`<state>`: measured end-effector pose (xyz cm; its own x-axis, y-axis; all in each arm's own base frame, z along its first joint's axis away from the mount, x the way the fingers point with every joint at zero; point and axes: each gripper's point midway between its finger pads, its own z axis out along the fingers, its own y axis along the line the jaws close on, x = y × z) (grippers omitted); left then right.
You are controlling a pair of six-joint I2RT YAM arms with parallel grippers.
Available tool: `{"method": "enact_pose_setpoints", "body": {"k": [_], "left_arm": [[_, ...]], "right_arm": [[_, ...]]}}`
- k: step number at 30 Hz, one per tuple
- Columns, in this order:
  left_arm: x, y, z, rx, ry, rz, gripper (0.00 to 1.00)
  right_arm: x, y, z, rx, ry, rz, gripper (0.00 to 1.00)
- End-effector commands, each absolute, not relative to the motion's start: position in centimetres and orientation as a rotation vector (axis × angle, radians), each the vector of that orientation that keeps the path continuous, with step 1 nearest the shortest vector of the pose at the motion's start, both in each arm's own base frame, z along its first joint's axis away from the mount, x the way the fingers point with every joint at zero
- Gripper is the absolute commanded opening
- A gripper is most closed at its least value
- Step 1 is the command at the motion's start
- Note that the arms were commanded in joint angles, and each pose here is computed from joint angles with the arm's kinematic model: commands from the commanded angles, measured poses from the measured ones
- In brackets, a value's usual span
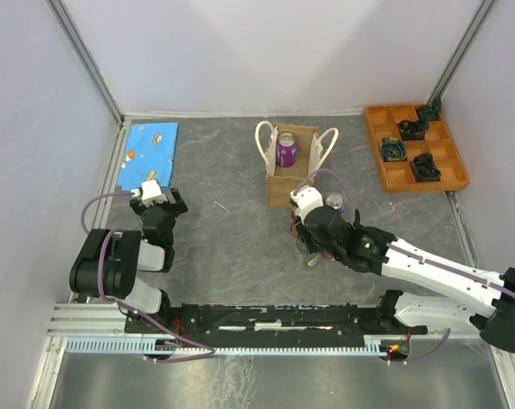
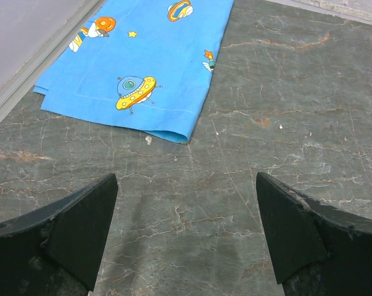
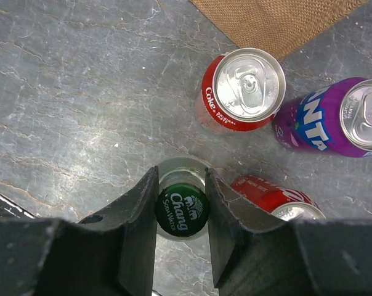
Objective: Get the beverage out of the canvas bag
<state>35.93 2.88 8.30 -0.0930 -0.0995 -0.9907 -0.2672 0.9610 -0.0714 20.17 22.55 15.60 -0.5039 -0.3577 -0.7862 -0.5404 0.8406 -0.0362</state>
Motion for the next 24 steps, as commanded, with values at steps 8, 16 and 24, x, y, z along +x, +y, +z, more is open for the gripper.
{"method": "enact_pose_setpoints", "body": {"k": [8, 16, 24], "left_arm": [[36.5, 3.3, 9.6, -0.258, 1.623, 0.188, 0.99], [36.6, 3.3, 9.6, -0.258, 1.623, 0.188, 0.99], [36.6, 3.3, 9.6, -0.258, 1.623, 0.189, 0.99]], "right_arm": [[22.2, 24.6, 19.6, -0.466, 1.995, 0.400, 0.00], [21.9, 24.1, 18.8, -0.476, 2.027, 0.372, 0.01], [21.3, 23.9, 18.0, -0.504, 2.075, 0.366, 0.42]]}}
